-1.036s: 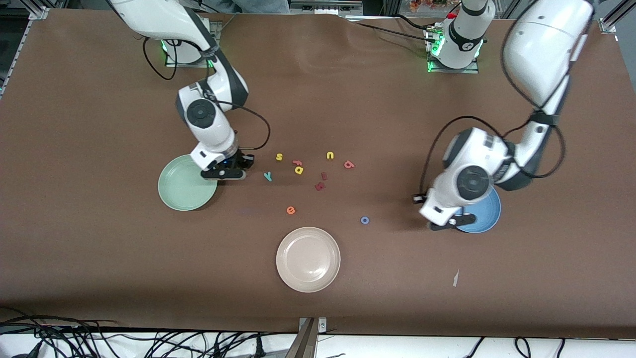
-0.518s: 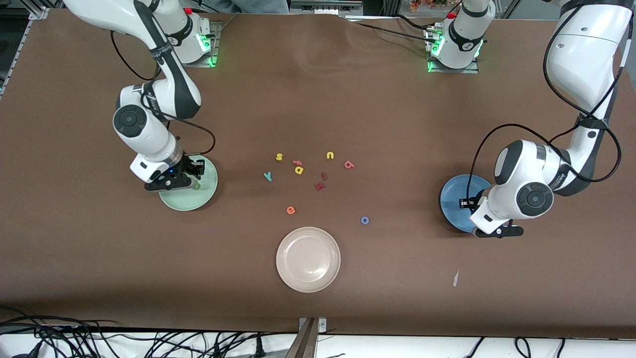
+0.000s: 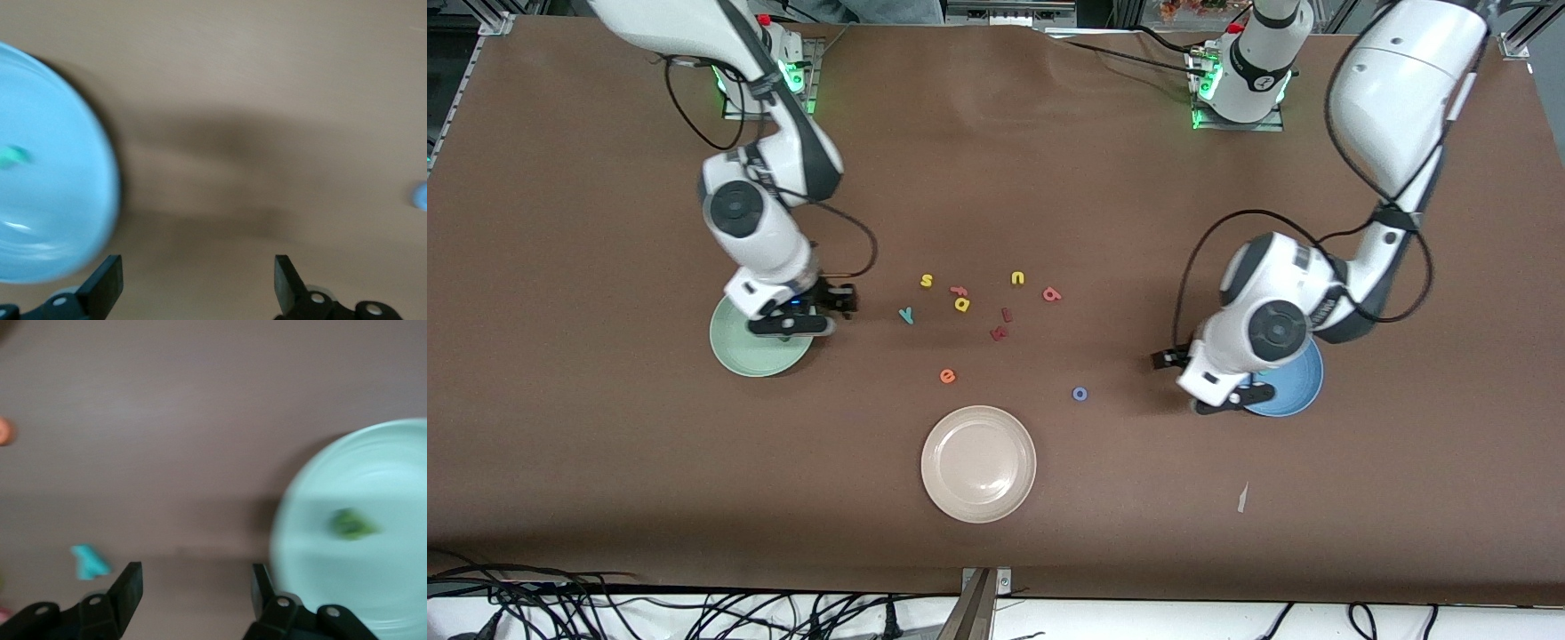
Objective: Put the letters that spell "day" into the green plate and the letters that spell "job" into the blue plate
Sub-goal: 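Grasp the cyan y with the right gripper while the left gripper grasps b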
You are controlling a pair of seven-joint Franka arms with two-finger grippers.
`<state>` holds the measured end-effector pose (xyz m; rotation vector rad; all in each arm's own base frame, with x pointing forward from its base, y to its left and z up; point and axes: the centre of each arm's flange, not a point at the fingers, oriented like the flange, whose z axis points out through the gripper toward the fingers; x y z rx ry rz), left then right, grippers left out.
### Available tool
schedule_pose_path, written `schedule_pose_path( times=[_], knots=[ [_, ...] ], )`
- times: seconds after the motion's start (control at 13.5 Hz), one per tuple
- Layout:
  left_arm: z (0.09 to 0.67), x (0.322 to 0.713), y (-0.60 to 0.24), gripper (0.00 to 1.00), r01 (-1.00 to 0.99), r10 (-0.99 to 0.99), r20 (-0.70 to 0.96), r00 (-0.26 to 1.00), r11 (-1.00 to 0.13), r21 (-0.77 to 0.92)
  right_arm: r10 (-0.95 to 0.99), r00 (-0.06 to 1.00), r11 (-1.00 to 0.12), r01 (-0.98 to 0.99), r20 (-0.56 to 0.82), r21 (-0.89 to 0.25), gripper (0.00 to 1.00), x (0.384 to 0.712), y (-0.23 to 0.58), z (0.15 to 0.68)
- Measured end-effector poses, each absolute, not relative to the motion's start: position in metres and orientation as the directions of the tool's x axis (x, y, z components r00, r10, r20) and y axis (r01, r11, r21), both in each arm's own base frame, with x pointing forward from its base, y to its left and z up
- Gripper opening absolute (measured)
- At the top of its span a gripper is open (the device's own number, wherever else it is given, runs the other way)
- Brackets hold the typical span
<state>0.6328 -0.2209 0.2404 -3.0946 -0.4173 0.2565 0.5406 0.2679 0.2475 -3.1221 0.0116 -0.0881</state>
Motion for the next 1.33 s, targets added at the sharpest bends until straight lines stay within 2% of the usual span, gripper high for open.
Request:
schedule_pose_path(
  times=[0.22,0.67,0.96,1.33],
  knots=[
    [0.234,0.599,-0.287,1.00,0.377,0.370,-0.154,0.916,-0.926,0.013,-0.085,0.996,-0.996,-0.085,0.037,-0.019,0.74,0.531,0.319,0.220],
    [0.206,0.523,-0.378,1.00,0.629,0.624,-0.145,0.768,-0.777,-0.015,-0.232,0.972,-0.973,-0.231,0.037,-0.025,0.74,0.543,0.329,0.203],
    [0.200,0.506,-0.402,1.00,0.748,0.745,-0.120,0.656,-0.663,-0.024,-0.312,0.949,-0.950,-0.311,0.050,-0.027,0.74,0.536,0.345,0.188],
    [0.183,0.496,-0.413,0.98,0.769,0.764,-0.138,0.630,-0.639,-0.020,-0.331,0.942,-0.944,-0.331,0.053,-0.013,0.73,0.533,0.349,0.172]
  ],
)
